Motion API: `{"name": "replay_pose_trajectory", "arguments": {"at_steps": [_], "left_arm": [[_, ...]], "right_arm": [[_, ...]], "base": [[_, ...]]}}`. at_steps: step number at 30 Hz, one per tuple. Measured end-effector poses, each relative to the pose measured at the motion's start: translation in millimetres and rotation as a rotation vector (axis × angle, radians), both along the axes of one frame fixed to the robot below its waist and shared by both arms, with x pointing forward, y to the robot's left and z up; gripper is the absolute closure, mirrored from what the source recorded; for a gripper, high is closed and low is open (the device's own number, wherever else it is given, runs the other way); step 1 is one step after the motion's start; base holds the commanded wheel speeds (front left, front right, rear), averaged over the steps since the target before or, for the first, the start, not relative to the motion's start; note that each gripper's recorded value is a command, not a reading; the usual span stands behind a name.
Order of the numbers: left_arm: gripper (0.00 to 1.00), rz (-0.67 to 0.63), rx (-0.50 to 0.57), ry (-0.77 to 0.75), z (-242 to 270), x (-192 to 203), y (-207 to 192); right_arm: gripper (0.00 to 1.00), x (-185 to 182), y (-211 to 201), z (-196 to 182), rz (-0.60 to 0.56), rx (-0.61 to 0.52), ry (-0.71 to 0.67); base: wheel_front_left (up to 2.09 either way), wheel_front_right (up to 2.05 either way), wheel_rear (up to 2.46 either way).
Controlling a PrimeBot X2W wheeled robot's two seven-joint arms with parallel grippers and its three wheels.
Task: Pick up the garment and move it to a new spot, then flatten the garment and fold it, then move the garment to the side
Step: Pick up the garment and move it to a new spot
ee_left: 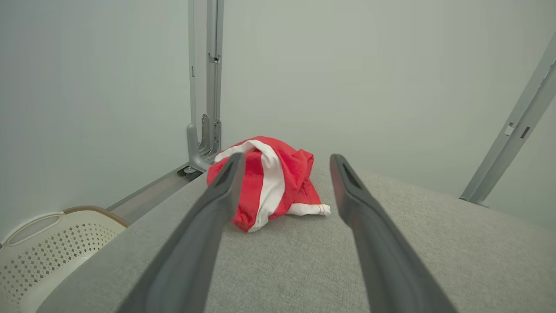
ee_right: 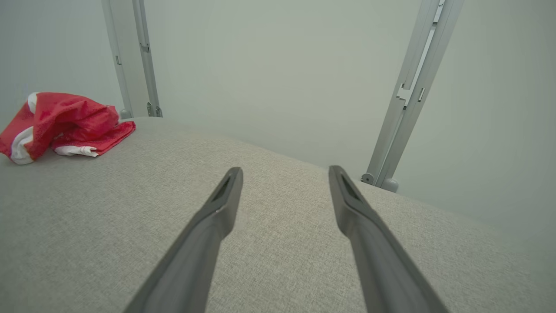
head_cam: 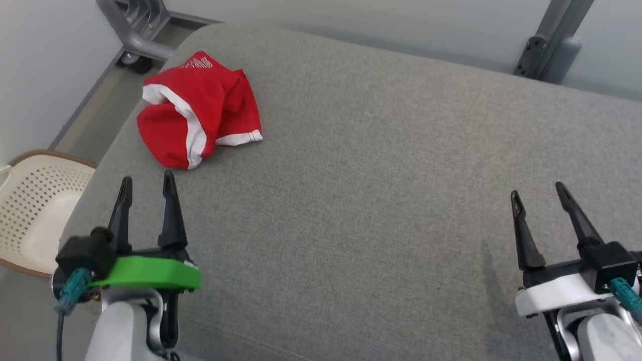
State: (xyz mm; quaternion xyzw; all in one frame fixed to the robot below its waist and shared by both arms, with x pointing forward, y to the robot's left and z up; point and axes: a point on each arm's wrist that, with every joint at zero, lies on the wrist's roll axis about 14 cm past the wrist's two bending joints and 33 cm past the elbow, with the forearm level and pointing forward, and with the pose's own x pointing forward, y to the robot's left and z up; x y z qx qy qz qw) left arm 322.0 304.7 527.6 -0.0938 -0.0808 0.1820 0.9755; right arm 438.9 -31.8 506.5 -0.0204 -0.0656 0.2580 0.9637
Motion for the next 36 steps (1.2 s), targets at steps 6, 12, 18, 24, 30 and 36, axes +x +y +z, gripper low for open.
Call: {"name": "replay_pose_trajectory", "arguments": {"at_steps": [6,12,18,24,30,36], "left_arm": [[0.00,-0.066,-0.053,0.150,-32.8,76.6,12.1],[0.00,-0.058,-0.140,0.366,-80.7,133.8,36.8],[0.00,-0.051,-0.206,0.648,-142.1,160.8,42.4],[0.90,-0.044,-0.206,0.807,-177.6,167.7,45.0],[1.00,-0.067,-0.157,0.715,-160.9,182.9,46.6],[1.00,-0.173,-0.066,0.548,-108.5,200.4,25.4]], "right_arm": [[0.00,34.0,-7.3,-32.9,-0.019,-0.002,0.045],[0.00,49.5,-12.2,-72.7,-0.043,0.018,0.122],[0.00,50.5,-30.4,-100.1,-0.089,0.012,0.181],[0.00,46.5,-52.6,-111.3,-0.155,0.007,0.218],[0.00,37.7,-66.4,-105.4,-0.205,0.019,0.230],[0.00,19.4,-74.3,-87.2,-0.240,0.045,0.226]], "base": [[0.00,0.00,0.00],[0.00,0.00,0.00],[0.00,0.00,0.00],[0.00,0.00,0.00],[0.00,0.00,0.00],[0.00,0.00,0.00]]}}
